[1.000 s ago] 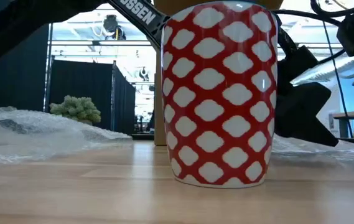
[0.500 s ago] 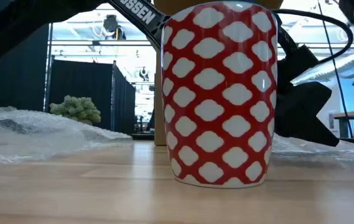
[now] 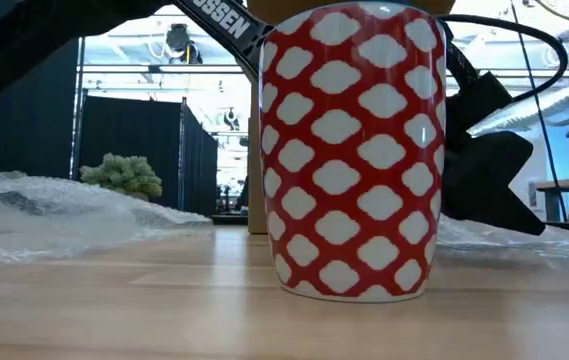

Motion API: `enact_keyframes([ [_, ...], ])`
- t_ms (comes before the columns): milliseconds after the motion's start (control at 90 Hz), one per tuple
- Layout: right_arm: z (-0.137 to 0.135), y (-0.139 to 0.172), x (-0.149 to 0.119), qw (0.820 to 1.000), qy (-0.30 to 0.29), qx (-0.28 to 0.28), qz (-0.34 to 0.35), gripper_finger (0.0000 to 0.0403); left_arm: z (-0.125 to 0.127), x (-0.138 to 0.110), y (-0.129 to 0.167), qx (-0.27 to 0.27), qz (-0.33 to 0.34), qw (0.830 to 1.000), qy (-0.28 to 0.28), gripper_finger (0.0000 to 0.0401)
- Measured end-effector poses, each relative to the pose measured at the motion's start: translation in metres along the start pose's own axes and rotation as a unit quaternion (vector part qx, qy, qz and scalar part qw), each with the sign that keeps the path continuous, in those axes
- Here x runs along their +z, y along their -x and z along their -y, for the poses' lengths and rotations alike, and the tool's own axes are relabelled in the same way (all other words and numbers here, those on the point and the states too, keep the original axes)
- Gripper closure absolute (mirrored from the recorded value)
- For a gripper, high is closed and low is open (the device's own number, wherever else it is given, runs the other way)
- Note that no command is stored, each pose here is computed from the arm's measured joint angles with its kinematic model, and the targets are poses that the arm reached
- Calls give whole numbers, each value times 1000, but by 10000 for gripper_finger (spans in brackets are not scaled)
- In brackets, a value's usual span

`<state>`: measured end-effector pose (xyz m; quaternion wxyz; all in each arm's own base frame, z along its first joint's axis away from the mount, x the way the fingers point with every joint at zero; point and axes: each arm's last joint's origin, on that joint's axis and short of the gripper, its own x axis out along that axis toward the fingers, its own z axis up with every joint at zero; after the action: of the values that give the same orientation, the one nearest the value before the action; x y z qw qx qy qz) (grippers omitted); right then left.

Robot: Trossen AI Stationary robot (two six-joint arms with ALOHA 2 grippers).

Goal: Wrap mug
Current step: Wrap the yellow mug with the bubble wrap

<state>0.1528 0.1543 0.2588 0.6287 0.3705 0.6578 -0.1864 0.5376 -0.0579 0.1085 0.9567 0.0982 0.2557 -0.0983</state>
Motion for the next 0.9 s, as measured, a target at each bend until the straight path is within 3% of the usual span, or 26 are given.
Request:
enact_keyframes([
  [200,-6,-15,1,999,-13,-33,18,202,0,1,0,0,2,1000,0,401],
  [433,-19,-35,6,998,17,-45,39,202,0,1,0,0,2,1000,0,401],
  [689,-17,-22,3,1000,3,-6,7,202,0,1,0,0,3,1000,0,401],
  [900,-20,-16,5,998,-3,30,53,202,0,1,0,0,3,1000,0,401],
])
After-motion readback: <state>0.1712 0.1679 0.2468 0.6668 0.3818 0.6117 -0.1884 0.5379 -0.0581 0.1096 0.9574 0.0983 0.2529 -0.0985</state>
